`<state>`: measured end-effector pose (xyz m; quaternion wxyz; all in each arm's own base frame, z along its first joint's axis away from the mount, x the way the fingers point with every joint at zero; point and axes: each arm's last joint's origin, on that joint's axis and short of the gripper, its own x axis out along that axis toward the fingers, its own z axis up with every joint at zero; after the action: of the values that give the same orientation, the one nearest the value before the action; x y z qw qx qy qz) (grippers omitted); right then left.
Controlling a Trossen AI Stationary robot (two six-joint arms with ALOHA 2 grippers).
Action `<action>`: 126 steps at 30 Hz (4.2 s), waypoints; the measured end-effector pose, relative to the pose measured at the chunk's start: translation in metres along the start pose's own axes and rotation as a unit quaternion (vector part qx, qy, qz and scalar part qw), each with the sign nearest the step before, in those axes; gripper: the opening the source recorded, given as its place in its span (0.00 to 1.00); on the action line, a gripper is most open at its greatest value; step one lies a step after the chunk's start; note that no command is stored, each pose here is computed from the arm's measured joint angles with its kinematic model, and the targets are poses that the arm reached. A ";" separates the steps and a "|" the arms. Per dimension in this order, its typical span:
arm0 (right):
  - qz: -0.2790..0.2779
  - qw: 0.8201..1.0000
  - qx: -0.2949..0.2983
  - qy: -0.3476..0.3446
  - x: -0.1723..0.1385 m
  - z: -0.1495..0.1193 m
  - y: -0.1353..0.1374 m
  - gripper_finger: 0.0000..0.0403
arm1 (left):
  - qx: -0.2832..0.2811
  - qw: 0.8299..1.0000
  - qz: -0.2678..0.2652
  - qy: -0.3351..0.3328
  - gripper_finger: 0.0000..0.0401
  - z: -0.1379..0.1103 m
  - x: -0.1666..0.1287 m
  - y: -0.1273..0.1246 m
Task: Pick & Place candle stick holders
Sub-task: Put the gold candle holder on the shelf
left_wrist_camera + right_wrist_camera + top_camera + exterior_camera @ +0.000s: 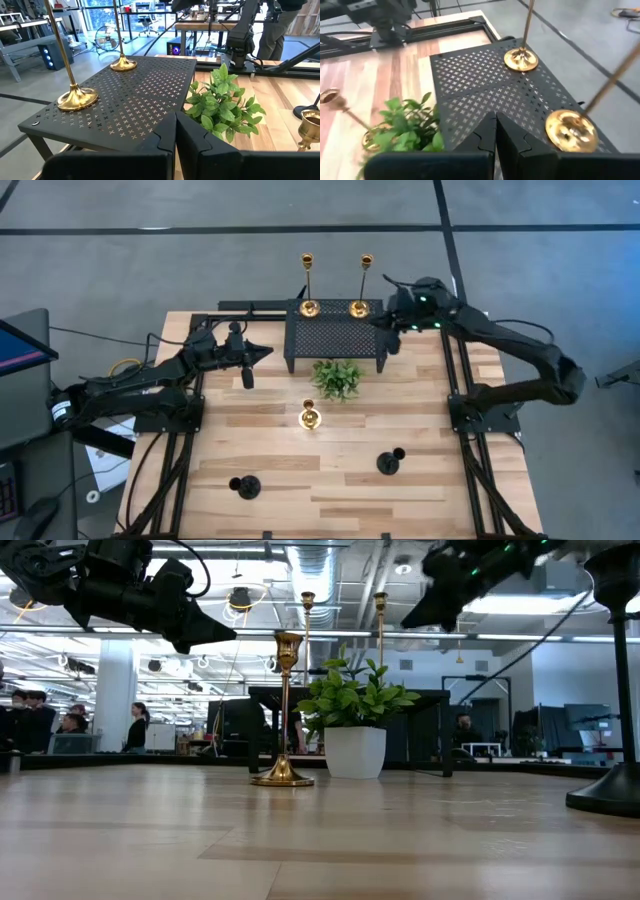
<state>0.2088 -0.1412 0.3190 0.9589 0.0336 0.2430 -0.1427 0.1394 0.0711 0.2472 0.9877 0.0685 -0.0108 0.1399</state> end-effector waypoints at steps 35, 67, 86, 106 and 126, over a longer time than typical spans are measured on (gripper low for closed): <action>0.010 0.998 0.054 -0.042 -0.041 -0.114 0.084 0.00 | -0.030 0.986 -0.165 -0.011 0.02 0.002 0.005 -0.035; 0.234 0.971 0.045 -0.032 -0.043 -0.112 0.140 0.00 | -0.029 0.974 -0.221 -0.032 0.02 0.007 0.004 -0.046; 0.274 0.953 0.044 -0.125 -0.019 -0.093 0.163 0.00 | -0.034 0.964 -0.261 -0.045 0.01 0.012 0.001 -0.073; 0.229 0.969 0.043 -0.078 0.006 -0.104 0.165 0.00 | -0.052 0.961 -0.269 0.042 0.01 -0.014 0.022 -0.082; 0.200 0.974 0.010 -0.105 0.009 -0.100 0.154 0.00 | -0.075 0.956 -0.271 0.079 0.01 -0.037 0.044 -0.094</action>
<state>0.2158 0.0174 0.2263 0.9878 0.0759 0.1274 0.0471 0.2082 -0.0007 0.2002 0.9886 -0.0172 0.0759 -0.1292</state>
